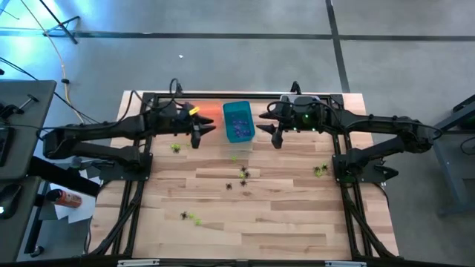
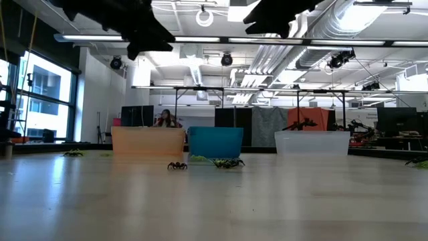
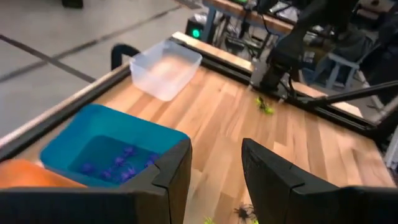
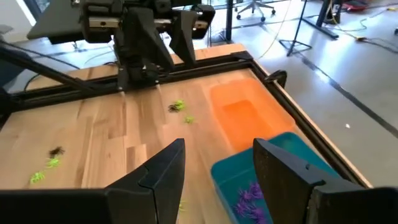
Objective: Sort Halloween decoration
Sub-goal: Put the black spider toy into the transparent bin
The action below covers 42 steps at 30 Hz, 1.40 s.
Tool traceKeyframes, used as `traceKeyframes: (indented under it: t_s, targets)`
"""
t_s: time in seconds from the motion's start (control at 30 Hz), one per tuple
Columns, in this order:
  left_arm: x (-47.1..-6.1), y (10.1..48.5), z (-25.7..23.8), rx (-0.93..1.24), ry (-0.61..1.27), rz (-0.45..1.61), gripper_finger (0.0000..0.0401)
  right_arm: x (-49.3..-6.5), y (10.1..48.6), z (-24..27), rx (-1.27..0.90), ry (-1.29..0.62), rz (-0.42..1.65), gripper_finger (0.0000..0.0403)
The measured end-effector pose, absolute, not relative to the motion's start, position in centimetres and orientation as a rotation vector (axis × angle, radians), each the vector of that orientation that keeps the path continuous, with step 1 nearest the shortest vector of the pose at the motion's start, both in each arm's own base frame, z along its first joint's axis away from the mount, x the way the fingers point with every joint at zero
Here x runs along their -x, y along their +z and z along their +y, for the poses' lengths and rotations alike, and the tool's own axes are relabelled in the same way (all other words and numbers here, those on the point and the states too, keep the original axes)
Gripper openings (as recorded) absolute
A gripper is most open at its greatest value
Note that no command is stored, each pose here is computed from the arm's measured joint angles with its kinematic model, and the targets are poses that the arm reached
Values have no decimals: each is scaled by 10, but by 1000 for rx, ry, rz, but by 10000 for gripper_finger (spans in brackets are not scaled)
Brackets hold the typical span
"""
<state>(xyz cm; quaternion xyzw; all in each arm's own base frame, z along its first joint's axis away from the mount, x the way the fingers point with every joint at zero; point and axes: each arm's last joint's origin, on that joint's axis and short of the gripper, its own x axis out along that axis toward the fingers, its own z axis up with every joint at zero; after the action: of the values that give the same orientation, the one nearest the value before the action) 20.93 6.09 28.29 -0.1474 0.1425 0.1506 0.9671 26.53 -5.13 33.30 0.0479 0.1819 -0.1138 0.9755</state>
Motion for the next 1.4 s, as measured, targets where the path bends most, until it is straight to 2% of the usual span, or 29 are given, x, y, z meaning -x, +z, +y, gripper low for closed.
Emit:
traceKeyframes:
  t_s: [0.1,0.47,0.67,0.8,0.93,1.03,1.13,1.27,1.4]
  targets:
    - [-204,288,60,252,320,262,127,-272,326,-48,-110,-196,401,186]
    - [-202,304,62,131,389,128,127,-308,263,-24,-93,-103,706,186]
    - [-202,304,62,132,390,130,127,-332,230,-8,-33,-35,758,186]
    - [-202,303,62,103,388,139,127,-343,198,8,12,14,864,186]
    - [-202,303,62,81,386,144,127,-350,176,22,-48,12,912,186]
    - [-202,303,62,81,386,145,127,-362,172,31,-72,-6,933,186]
    - [-202,303,62,81,386,146,127,-385,187,40,-17,-5,917,186]
    - [-202,303,62,81,386,147,127,-401,192,40,20,-65,1069,186]
    - [-202,303,62,81,385,149,127,-400,182,25,-120,-172,1161,186]
